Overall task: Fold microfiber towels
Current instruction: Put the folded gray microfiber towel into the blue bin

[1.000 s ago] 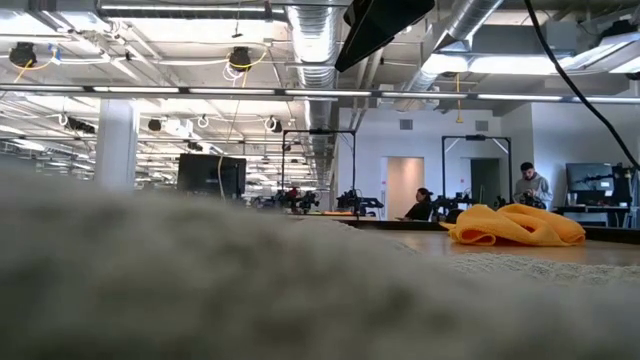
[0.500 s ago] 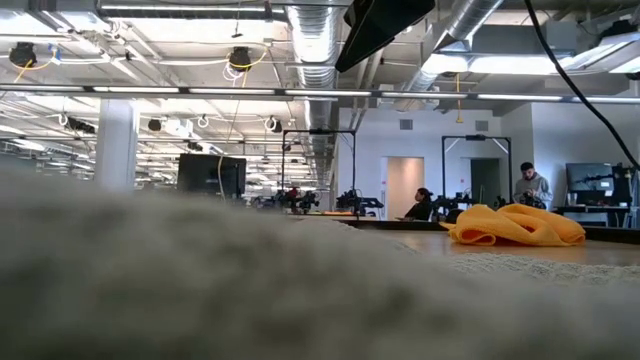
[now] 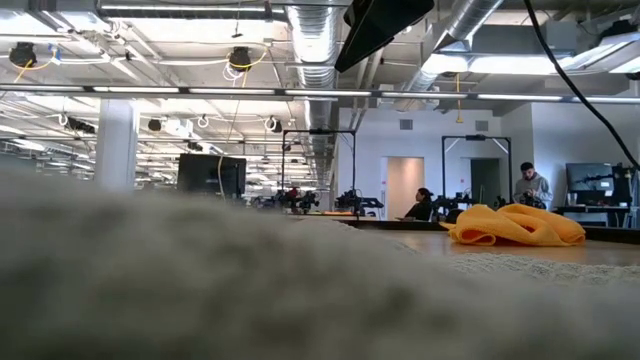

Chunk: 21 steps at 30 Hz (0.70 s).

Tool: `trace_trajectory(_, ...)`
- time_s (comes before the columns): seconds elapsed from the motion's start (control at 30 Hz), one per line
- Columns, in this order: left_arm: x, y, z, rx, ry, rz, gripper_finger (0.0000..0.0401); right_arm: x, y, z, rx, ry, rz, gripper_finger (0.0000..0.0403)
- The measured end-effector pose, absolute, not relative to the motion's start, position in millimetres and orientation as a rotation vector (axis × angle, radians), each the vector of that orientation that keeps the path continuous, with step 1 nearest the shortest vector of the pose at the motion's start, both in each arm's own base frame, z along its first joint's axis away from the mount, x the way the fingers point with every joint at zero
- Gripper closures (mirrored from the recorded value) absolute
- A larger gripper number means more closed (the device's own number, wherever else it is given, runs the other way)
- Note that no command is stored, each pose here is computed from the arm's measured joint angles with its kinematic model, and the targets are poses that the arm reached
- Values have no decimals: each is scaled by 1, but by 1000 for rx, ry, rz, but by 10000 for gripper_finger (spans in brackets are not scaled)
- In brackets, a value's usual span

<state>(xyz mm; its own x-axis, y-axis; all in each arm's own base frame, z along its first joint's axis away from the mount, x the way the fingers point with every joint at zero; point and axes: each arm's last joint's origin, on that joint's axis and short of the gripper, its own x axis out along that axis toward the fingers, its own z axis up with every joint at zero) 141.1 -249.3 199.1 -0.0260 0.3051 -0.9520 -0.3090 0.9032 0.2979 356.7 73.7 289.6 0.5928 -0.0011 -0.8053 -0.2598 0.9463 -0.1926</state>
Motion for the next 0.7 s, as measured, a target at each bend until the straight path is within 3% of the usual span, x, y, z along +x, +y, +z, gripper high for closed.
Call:
trace_trajectory(0.3,139,-244,160,-46,1626,337,253,356,74,289,-306,930,153,154)
trace_trajectory(0.7,129,-231,141,-35,1723,364,253,357,74,290,-305,928,153,154)
